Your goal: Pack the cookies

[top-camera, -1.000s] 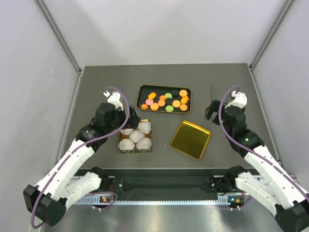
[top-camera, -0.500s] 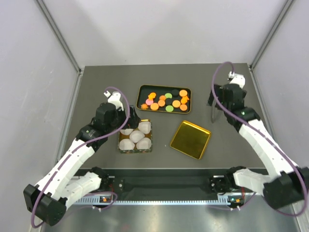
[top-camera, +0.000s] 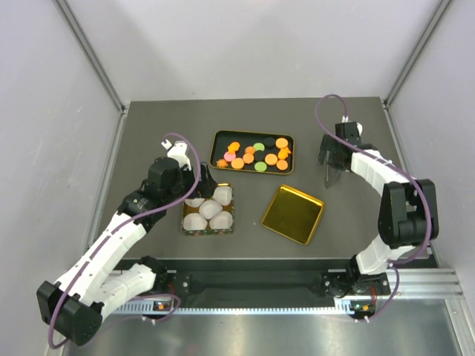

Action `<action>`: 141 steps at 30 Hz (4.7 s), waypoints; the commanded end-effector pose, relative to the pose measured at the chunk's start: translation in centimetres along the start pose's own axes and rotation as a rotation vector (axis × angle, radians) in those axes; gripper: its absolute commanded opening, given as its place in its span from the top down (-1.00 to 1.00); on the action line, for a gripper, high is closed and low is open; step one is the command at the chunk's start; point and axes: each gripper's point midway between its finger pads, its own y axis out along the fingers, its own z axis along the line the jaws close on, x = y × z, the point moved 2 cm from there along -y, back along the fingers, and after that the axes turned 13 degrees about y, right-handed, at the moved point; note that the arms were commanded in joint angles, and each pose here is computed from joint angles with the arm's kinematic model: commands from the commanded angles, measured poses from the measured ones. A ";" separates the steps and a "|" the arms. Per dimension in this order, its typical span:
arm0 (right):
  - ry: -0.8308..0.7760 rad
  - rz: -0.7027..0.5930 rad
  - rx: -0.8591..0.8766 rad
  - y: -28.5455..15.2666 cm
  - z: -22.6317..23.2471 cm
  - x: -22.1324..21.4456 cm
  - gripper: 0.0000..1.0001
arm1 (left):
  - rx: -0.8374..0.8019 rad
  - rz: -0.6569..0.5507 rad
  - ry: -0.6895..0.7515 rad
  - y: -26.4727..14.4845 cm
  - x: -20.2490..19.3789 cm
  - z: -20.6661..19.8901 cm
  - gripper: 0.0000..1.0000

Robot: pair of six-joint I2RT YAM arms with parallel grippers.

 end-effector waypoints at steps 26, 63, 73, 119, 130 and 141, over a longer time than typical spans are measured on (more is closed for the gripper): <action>0.056 0.045 -0.035 7.1 -0.2 0.6 -0.79 | -0.016 -0.006 -0.001 0.2 0.3 -0.2 -0.98; -0.208 -0.142 0.369 -14.2 12.4 1.7 0.11 | 0.043 -0.005 -0.007 -1.2 0.6 0.6 -0.98; -0.381 -0.055 0.462 -15.3 19.1 -4.6 0.18 | 0.122 -0.008 -0.011 -2.8 -0.6 2.0 -0.98; -0.584 0.067 0.376 -10.9 20.6 -10.5 0.04 | 0.145 0.017 -0.005 -2.4 -1.8 2.5 -0.98; -0.596 0.088 0.385 -10.7 21.0 -11.2 0.03 | 0.145 0.018 -0.005 -2.3 -1.9 2.5 -0.98; -0.598 0.107 0.394 -10.3 21.4 -11.7 0.10 | 0.145 0.015 -0.005 -2.4 -1.9 2.5 -0.98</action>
